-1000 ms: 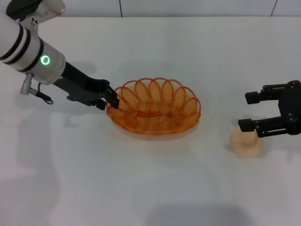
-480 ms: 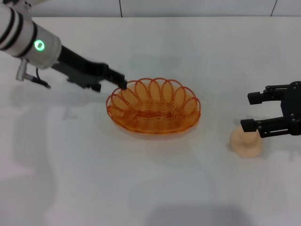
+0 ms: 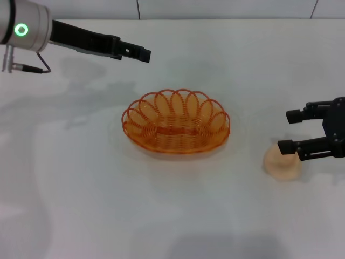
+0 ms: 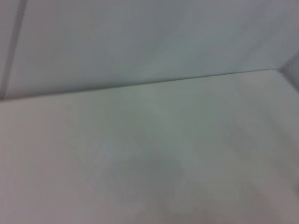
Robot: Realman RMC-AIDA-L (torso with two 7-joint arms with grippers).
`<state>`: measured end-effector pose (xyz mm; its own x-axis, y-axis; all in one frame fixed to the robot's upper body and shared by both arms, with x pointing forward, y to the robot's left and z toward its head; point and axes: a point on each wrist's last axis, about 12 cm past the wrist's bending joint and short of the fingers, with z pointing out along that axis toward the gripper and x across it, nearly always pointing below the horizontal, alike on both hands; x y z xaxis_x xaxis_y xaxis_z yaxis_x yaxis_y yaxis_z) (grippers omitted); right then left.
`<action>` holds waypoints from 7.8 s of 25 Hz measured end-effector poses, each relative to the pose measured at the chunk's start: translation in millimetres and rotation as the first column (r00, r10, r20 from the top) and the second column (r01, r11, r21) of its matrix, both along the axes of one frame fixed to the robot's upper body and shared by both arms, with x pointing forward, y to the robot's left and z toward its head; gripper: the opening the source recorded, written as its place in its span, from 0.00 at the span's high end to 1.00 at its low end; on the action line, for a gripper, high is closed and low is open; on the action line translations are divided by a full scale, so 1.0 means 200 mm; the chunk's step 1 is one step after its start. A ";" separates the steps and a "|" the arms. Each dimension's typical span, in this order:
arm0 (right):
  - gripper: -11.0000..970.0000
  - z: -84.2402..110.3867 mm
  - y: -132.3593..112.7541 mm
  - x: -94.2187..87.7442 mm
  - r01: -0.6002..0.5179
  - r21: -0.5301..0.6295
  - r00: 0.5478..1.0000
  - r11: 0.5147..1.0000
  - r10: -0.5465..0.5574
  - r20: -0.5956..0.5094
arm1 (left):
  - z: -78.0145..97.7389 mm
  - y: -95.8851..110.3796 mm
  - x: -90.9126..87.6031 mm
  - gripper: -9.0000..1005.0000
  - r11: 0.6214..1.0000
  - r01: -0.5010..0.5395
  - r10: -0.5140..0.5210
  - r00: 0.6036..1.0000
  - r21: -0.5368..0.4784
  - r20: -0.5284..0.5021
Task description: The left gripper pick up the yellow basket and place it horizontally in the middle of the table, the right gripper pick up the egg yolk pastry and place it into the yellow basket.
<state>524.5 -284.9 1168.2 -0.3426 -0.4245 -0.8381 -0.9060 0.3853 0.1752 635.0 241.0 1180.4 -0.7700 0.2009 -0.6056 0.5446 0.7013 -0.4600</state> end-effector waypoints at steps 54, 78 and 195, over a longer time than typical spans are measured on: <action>0.34 -0.16 0.11 0.17 0.102 -0.354 0.972 0.930 -0.169 -0.163 | -0.06 0.10 -0.33 0.11 0.905 0.418 -0.414 0.820 0.079 0.395; 0.85 -0.11 0.17 0.17 0.071 -0.352 0.980 0.933 -0.130 -0.149 | -0.10 0.15 -0.35 0.12 0.911 0.398 -0.409 0.848 0.106 0.336; 0.12 -0.03 0.14 0.00 0.033 0.026 0.994 0.999 -0.036 0.099 | -0.14 0.21 -0.47 0.12 0.860 0.495 -0.496 0.758 0.122 0.423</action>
<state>524.2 -256.8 1161.5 -0.2710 -0.3930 -0.8787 -0.9057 0.4132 0.0945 540.5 282.8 1151.8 -0.2276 0.4842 -0.8448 0.9552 0.2797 -0.0970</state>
